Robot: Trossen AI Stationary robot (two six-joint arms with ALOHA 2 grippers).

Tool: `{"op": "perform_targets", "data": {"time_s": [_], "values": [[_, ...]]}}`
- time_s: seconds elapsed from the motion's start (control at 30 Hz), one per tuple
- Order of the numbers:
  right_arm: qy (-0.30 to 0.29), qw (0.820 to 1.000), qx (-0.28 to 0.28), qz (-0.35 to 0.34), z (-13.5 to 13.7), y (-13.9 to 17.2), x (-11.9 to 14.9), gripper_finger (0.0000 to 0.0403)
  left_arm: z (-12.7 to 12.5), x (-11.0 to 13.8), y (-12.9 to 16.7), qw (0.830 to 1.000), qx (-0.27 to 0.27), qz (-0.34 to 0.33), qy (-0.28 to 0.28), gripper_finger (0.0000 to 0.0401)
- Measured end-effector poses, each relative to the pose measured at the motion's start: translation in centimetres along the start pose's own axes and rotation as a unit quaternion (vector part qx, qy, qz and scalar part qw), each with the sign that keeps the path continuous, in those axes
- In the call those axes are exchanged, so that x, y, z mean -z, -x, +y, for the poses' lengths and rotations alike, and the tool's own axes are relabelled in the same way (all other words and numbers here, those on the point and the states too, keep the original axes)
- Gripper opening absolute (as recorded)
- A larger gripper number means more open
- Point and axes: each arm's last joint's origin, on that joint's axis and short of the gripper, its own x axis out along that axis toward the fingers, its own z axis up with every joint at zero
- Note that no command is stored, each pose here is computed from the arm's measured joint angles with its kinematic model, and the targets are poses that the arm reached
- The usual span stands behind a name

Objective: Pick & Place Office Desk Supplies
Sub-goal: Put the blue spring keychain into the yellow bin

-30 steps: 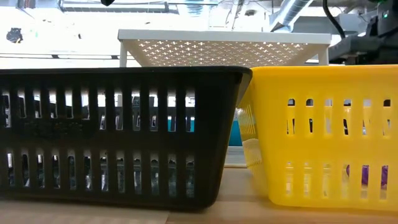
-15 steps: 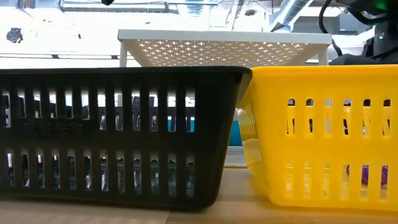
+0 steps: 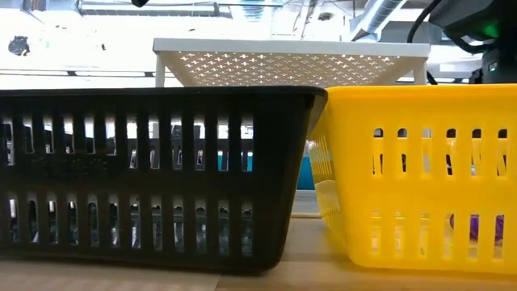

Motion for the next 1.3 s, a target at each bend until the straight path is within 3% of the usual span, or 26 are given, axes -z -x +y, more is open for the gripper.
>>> {"op": "perform_targets", "data": {"time_s": [0.13,0.33,0.57,0.63,0.73,0.87,1.0,1.3], "values": [[0.011,1.000,0.026,-0.010,0.3,0.0,0.1,0.0134,0.0,0.0,0.0,1.000,0.000,-0.001,0.001,0.0000],[0.033,0.999,0.039,-0.017,0.3,0.1,-0.7,0.0021,0.0,0.0,0.0,1.000,0.000,-0.002,0.001,0.0000],[0.059,0.996,0.045,-0.050,-0.5,2.7,0.0,0.0005,0.0,0.0,0.0,1.000,0.000,-0.002,0.005,0.0000],[0.071,0.997,0.009,-0.040,0.0,4.6,1.1,0.0005,0.0,0.0,0.0,1.000,-0.001,0.000,0.005,0.0000],[0.097,0.994,0.007,-0.045,-0.7,7.0,2.3,0.0003,0.0,0.0,0.0,1.000,-0.001,-0.001,0.005,0.0000],[0.138,0.988,-0.066,-0.031,-0.4,10.3,3.9,0.0002,0.0,0.0,0.0,1.000,-0.001,0.000,0.005,0.0000],[0.196,0.970,-0.143,0.000,0.4,12.7,5.5,0.0001,0.0,0.0,0.0,1.000,-0.004,0.000,0.005,0.0000],[0.237,0.943,-0.231,0.025,4.6,13.2,7.5,0.0000,0.1,0.0,0.0,1.000,-0.008,-0.001,0.007,0.0000]]}}
